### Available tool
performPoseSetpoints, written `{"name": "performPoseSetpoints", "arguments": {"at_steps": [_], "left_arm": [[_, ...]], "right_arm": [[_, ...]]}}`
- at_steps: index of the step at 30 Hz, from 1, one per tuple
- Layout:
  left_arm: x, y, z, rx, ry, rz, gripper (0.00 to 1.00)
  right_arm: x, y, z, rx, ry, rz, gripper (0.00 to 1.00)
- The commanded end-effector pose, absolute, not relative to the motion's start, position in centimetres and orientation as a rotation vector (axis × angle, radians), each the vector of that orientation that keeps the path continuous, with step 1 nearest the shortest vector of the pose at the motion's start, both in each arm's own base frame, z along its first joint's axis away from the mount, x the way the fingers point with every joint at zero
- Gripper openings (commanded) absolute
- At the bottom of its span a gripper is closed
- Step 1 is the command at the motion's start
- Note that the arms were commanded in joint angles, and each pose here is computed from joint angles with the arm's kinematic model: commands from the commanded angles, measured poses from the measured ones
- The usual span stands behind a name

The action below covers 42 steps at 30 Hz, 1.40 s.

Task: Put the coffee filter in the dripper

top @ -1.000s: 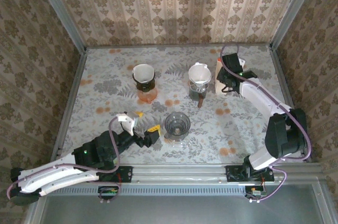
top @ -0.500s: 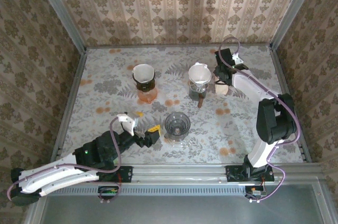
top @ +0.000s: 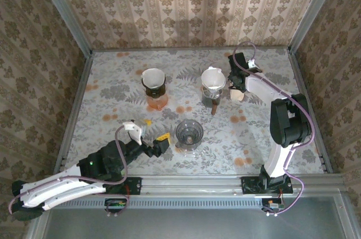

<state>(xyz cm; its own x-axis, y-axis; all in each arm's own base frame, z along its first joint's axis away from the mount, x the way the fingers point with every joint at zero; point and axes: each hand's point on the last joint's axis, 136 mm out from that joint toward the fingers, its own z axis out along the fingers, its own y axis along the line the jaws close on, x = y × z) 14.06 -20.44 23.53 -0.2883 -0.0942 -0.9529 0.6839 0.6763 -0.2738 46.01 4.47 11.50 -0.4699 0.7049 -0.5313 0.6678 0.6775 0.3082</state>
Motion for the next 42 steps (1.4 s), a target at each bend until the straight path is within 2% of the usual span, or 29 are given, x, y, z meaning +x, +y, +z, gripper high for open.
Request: {"name": "performPoseSetpoints", "arguments": {"at_steps": [1, 6, 8, 16, 24, 35, 42], "left_arm": [[14.3, -20.2, 23.5, 0.438, 1.705, -0.837, 1.0], [14.3, -20.2, 23.6, 0.43, 1.705, -0.84, 1.0], [14.4, -20.2, 23.5, 0.43, 1.704, -0.843, 1.0], [14.3, -20.4, 23.6, 0.432, 1.7, -0.857, 1.0], [14.3, -20.4, 23.9, 0.423, 1.691, -0.866, 1.0], [14.4, -20.2, 23.9, 0.425, 1.689, -0.851, 1.0], [14.5, -20.0, 23.9, 0.427, 1.695, -0.84, 1.0]], "right_arm": [[46.4, 4.0, 12.6, 1.053, 2.216, 0.064, 0.22], [46.3, 4.0, 14.2, 1.018, 2.187, 0.083, 0.05], [46.0, 3.6, 15.3, 1.003, 2.167, 0.078, 0.02], [42.5, 2.1, 21.4, 0.927, 2.05, 0.081, 0.0], [34.5, 1.4, 27.3, 0.816, 1.92, 0.237, 0.0], [23.5, 12.2, 29.9, 0.036, 2.191, 0.611, 0.0], [17.7, 17.6, 30.7, -0.405, 2.345, 0.638, 0.0]]}}
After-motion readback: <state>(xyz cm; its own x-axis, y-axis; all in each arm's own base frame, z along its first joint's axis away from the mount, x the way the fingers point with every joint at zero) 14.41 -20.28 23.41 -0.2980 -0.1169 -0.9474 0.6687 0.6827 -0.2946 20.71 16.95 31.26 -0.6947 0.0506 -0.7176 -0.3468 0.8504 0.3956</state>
